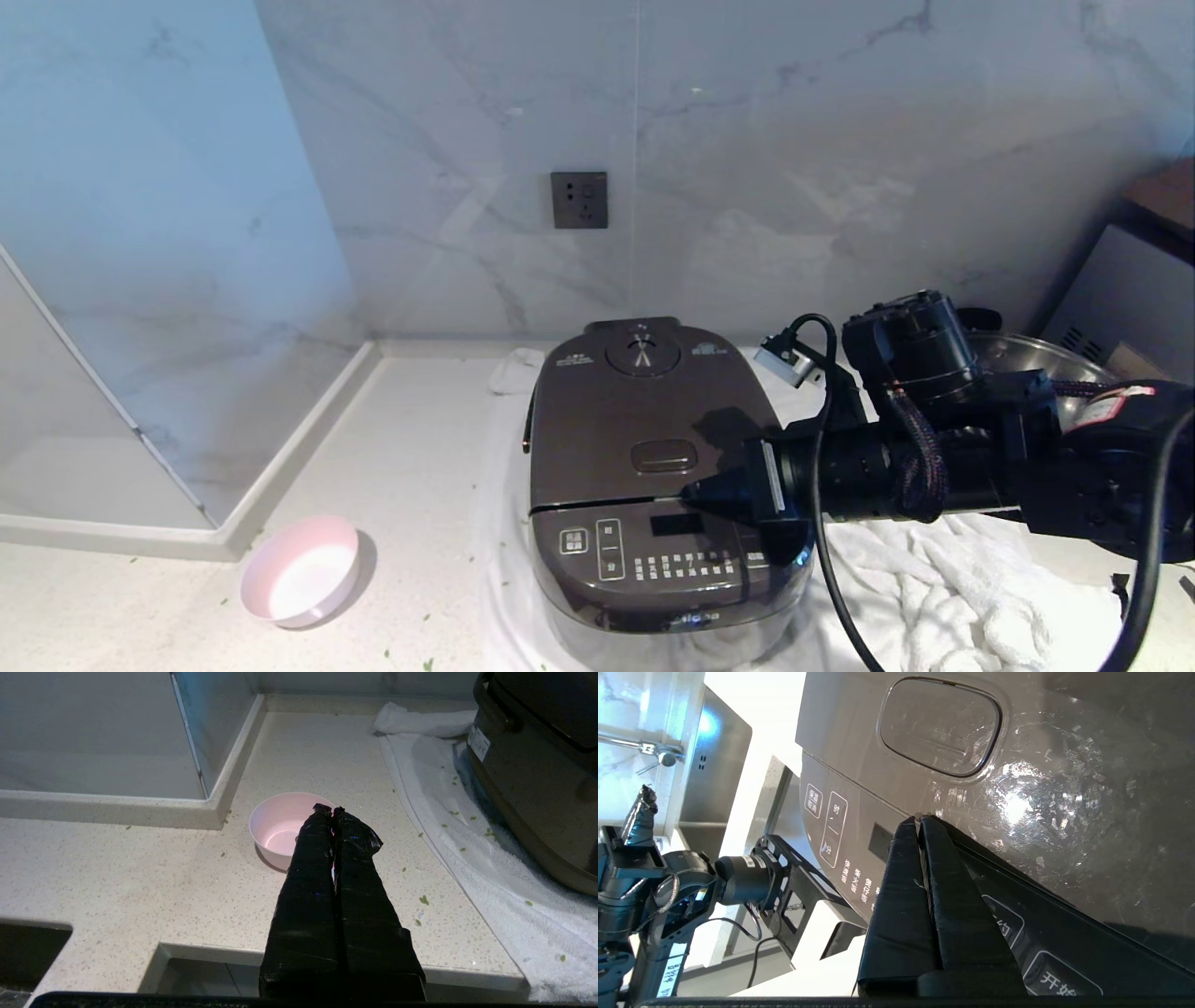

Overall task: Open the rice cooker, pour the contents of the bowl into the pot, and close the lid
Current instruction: Close the rice cooker

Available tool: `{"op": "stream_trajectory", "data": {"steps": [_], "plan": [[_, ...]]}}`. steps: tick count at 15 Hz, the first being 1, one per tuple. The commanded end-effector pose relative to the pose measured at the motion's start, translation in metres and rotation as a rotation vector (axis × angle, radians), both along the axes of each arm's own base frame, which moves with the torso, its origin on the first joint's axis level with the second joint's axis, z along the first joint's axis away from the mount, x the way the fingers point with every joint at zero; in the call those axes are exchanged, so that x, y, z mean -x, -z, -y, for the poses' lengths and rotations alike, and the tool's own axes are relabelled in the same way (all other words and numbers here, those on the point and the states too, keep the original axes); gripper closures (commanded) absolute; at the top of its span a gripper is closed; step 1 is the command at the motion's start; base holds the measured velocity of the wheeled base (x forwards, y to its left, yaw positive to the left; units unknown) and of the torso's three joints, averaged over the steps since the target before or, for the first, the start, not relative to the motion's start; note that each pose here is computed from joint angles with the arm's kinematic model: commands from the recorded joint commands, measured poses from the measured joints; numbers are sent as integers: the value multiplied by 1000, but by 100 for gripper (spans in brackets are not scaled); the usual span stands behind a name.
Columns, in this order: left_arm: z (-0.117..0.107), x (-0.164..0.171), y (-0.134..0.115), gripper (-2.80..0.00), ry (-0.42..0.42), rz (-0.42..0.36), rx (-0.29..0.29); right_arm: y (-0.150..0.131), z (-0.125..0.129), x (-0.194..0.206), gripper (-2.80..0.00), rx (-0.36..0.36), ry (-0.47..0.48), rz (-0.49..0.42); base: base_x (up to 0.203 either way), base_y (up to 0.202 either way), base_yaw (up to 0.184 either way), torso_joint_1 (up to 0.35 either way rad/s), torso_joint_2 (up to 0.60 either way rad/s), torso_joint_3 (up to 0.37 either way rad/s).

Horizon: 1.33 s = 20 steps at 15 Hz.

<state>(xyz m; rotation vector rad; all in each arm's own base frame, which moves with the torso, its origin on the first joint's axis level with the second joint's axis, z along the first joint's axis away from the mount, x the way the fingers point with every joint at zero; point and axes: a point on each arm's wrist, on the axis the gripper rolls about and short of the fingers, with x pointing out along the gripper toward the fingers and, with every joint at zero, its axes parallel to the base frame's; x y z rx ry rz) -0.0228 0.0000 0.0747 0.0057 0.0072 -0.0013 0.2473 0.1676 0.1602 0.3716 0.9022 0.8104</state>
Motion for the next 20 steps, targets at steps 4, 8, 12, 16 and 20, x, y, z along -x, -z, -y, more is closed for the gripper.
{"op": "stream_trajectory", "data": {"steps": [4,8,12,16,20], "plan": [[0,0,0,0,0,-2,0,6,4,0,0,-3,17,-20,0,0,0,0,0,0],[0,0,0,0,0,-2,0,10,7,1,0,1,23,-32,0,0,0,0,0,0],[0,0,0,0,-1,-2,0,13,8,1,0,-2,25,-27,0,0,0,0,0,0],[0,0,0,0,0,-2,0,11,10,1,0,-6,32,-17,0,0,0,0,0,0],[0,0,0,0,0,-2,0,-1,24,5,0,-22,68,19,0,0,0,0,0,0]]}}
